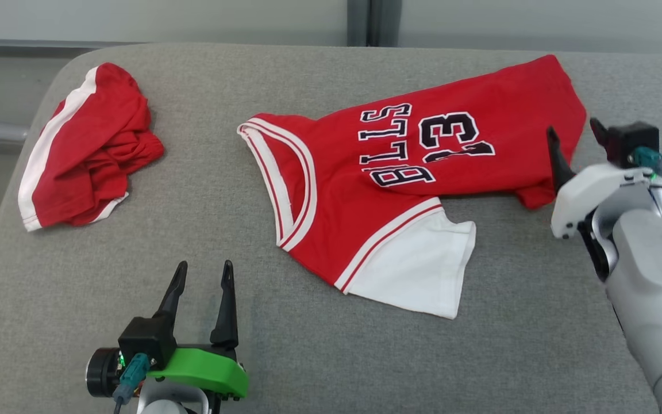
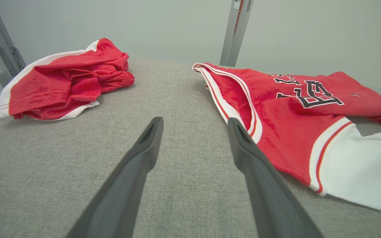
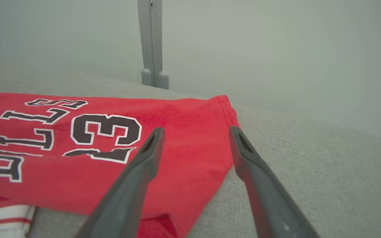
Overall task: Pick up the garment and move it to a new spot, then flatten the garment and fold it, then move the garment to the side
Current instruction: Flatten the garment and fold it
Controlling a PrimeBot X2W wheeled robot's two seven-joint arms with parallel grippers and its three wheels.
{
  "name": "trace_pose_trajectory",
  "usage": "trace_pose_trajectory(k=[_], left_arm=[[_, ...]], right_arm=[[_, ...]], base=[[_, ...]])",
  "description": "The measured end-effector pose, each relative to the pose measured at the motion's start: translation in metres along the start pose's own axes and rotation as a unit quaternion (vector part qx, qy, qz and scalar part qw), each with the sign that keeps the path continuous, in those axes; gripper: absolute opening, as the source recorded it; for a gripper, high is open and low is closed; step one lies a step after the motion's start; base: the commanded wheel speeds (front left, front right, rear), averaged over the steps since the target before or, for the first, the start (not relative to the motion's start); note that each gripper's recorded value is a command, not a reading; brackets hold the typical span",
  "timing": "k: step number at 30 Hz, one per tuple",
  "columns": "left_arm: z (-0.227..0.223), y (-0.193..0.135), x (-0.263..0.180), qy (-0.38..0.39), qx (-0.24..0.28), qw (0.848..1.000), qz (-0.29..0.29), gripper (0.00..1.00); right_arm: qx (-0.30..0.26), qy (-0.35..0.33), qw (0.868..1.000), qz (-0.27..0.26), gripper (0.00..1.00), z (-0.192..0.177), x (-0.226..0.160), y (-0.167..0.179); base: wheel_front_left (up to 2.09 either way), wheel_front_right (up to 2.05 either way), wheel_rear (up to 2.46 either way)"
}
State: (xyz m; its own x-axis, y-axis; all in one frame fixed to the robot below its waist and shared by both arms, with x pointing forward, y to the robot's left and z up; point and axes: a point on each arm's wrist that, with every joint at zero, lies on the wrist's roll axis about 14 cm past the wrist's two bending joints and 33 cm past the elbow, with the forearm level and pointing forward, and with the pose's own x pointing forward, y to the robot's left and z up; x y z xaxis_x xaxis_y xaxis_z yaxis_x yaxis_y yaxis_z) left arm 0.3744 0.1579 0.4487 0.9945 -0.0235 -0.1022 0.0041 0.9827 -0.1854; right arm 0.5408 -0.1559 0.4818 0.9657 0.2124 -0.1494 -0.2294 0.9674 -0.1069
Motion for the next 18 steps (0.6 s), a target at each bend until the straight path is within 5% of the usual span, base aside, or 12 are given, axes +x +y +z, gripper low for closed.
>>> trace_pose_trajectory(k=[6,18], left_arm=[[0.006,-0.015,0.003,-0.010,0.000,1.000,-0.025,1.00],[-0.003,0.002,0.005,0.004,0.007,1.000,-0.001,1.00]], right_arm=[[0.072,0.037,0.996,-0.040,1.00,-0.046,-0.047,-0.012],[0.106,0.087,0.990,-0.028,1.00,-0.079,-0.028,0.011]], base=[[0.00,0.00,0.00],[0.00,0.00,0.00]])
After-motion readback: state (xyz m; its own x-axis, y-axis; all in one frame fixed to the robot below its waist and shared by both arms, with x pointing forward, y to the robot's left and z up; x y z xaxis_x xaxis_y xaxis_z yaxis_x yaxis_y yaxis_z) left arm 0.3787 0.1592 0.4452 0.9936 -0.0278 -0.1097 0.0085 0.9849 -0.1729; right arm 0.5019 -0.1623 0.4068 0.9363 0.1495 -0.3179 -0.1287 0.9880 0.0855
